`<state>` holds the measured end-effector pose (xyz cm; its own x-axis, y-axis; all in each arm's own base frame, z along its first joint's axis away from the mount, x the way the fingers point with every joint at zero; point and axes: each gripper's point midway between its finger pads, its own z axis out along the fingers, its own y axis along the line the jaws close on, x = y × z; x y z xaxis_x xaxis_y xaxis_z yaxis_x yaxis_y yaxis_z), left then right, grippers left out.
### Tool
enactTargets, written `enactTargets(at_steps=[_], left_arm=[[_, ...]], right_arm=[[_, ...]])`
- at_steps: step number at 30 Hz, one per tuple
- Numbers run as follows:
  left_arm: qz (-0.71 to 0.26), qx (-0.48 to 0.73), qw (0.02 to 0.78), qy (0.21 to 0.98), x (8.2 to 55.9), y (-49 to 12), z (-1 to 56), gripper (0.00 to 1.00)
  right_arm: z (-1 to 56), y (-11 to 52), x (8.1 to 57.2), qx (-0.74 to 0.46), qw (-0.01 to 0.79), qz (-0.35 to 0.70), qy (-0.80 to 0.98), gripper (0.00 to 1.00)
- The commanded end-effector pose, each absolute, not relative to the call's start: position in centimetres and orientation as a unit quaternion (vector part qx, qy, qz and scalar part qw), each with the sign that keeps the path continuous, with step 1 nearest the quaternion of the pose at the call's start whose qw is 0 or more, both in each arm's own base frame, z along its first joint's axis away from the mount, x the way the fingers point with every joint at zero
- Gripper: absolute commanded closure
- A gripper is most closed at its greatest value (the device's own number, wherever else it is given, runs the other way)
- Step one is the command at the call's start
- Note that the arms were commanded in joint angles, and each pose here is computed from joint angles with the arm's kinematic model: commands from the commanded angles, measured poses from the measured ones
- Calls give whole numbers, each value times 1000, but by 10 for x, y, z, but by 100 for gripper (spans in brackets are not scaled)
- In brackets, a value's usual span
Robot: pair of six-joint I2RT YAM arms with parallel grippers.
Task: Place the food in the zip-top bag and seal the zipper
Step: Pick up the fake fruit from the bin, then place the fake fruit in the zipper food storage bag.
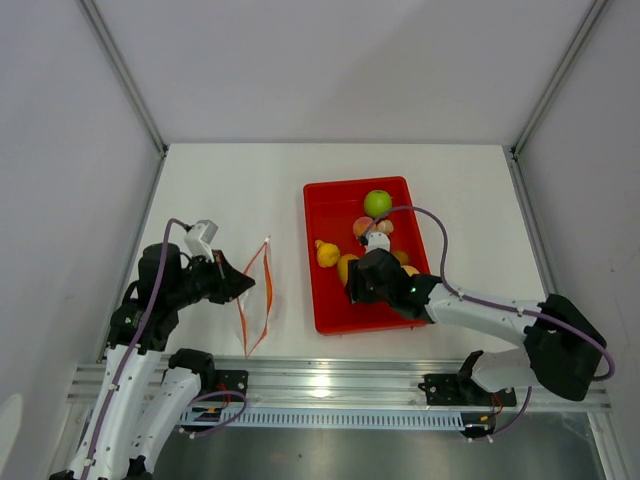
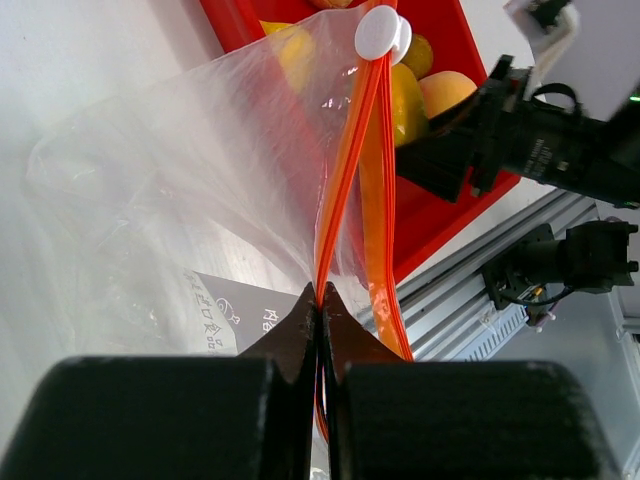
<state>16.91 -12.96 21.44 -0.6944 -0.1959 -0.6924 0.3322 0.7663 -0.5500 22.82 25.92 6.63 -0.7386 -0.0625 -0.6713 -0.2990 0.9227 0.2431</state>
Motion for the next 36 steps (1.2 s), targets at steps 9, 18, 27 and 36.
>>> enactTargets(at_steps=[9, 18, 27, 36], left_arm=[[-349, 54, 394, 848, 170, -134, 221, 100], [-350, 55, 396, 847, 170, -134, 222, 99], [-349, 54, 398, 847, 170, -134, 223, 99], [-348, 56, 418, 837, 167, -132, 234, 99]], right_arm=[[234, 357, 155, -190, 392, 437, 787, 98], [278, 420, 76, -295, 287, 578, 705, 98], [263, 446, 47, -290, 188, 597, 724, 98], [218, 437, 59, -185, 142, 554, 799, 99]])
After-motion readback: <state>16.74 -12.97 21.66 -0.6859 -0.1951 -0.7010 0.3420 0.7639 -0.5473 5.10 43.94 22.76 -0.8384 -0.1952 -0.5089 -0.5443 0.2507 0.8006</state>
